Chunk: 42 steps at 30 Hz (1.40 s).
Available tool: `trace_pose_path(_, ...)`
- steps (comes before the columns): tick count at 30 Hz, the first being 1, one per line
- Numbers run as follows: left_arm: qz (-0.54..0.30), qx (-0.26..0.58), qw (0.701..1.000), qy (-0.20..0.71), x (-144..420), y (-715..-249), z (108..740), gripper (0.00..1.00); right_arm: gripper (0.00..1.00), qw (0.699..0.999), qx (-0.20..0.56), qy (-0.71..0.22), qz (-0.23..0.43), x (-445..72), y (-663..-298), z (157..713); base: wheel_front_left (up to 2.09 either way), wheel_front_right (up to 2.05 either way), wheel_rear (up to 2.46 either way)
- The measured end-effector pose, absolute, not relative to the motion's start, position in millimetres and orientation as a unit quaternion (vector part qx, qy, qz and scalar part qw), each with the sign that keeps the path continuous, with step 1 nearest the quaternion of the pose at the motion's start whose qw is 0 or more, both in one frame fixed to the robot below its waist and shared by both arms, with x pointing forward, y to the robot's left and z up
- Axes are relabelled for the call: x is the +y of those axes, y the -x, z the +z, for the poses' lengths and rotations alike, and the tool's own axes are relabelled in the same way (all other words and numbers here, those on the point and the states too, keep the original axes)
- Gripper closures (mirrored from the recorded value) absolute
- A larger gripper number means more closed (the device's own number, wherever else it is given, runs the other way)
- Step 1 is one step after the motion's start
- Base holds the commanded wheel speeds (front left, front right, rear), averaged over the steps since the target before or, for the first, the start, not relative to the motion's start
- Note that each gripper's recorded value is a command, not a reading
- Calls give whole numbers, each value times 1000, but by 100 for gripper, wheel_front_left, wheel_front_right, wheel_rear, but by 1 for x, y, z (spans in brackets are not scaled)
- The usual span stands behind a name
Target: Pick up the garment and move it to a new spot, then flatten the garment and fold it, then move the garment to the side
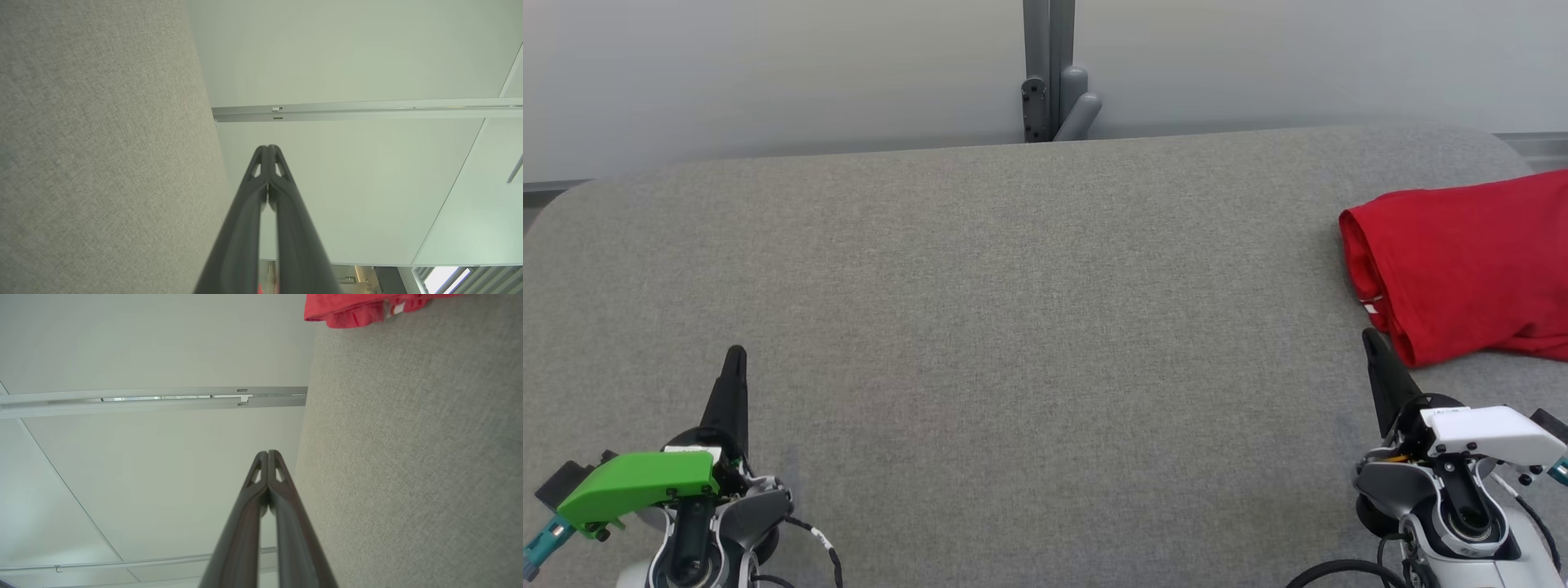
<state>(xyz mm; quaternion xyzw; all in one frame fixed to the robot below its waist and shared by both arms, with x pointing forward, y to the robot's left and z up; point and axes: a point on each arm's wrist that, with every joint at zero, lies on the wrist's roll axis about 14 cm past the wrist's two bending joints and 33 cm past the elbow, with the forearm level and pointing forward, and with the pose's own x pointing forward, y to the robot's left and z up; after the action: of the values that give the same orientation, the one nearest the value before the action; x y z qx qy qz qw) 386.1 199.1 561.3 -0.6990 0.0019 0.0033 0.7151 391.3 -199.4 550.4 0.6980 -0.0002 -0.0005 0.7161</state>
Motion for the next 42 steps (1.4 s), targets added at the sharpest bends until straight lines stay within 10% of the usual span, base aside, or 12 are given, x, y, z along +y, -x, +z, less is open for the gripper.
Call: trace_pose_path(42,1,3,706,708,199,-389,563,100,100,706,-2,-708,3,-200,-393,553,0,0,0)
